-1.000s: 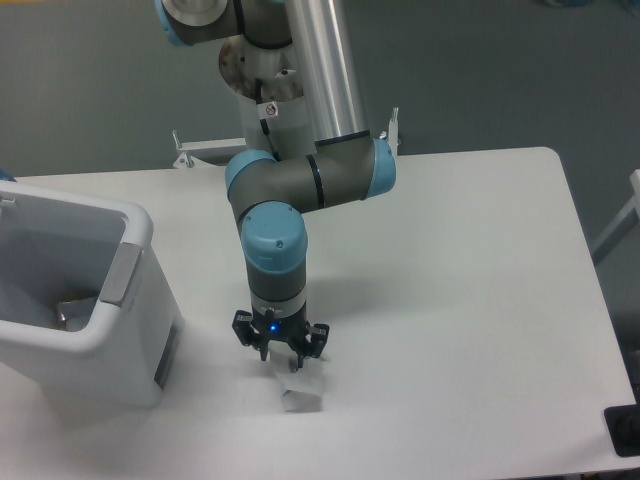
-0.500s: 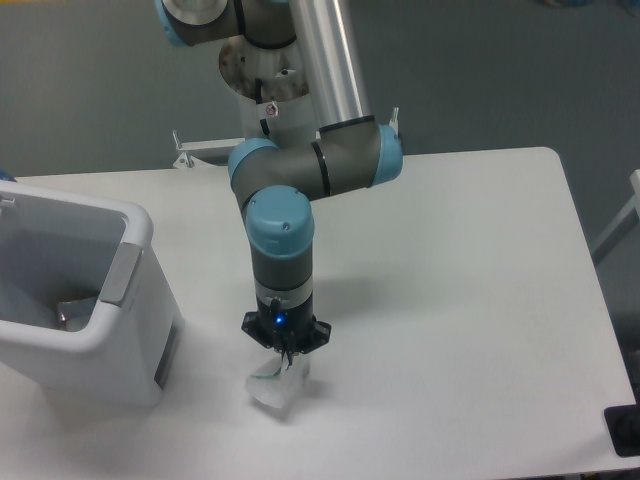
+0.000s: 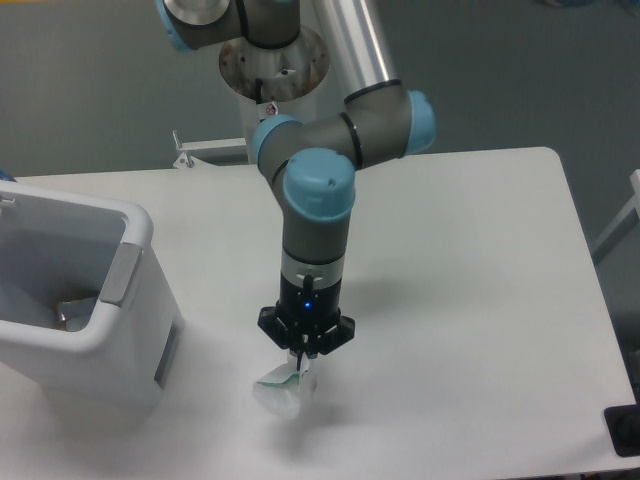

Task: Place the trash in the trash can
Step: 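Lift the paper and carry it into the white bin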

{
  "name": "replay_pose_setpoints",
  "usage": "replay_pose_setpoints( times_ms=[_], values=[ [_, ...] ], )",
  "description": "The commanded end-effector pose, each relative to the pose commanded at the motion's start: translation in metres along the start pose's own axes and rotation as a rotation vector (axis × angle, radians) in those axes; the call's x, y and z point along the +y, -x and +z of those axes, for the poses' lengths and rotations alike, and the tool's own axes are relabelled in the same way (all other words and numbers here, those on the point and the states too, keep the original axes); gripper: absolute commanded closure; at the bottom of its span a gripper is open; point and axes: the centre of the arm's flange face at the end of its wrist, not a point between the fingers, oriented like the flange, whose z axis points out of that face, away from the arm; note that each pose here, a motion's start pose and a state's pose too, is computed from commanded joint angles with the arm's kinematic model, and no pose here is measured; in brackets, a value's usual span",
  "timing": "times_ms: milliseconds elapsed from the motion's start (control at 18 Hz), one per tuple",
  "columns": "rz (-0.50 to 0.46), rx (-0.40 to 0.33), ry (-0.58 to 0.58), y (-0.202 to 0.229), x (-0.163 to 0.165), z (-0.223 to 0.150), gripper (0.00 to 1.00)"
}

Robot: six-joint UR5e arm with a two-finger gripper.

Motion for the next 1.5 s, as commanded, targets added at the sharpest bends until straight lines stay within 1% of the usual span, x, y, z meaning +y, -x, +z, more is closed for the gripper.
replay_pose_setpoints(
  times_ms=[222,333,389,444,722,833,1000,1167,1389,1500],
  values=[
    [-0.003,0.029,-0.077,0.002,-0.012,-0.034,1.00],
    [-0.010,0.044,-0.096,0.003,-0.015,-0.041,1.00],
    [-0.011,0.045,-0.116,0.002,-0.018,-0.052,1.00],
    [-0.011,0.047,-0.142,-0.001,-0.024,-0.065,1.00],
    [-0.046,0.098,-0.239,-0.015,-0.053,-0.104,1.00],
    [-0.038,0.109,-0.286,-0.025,-0.060,-0.132,1.00],
    [-0.030,0.149,-0.314,-0.039,-0.064,-0.145,1.00],
    [0.012,0.163,-0.344,-0.069,-0.067,-0.169,1.00],
    [0.083,0.201,-0.364,-0.126,-0.070,-0.189,1.00],
    [0.112,0.232,-0.364,-0.161,-0.069,-0.194,1.00]
  ],
)
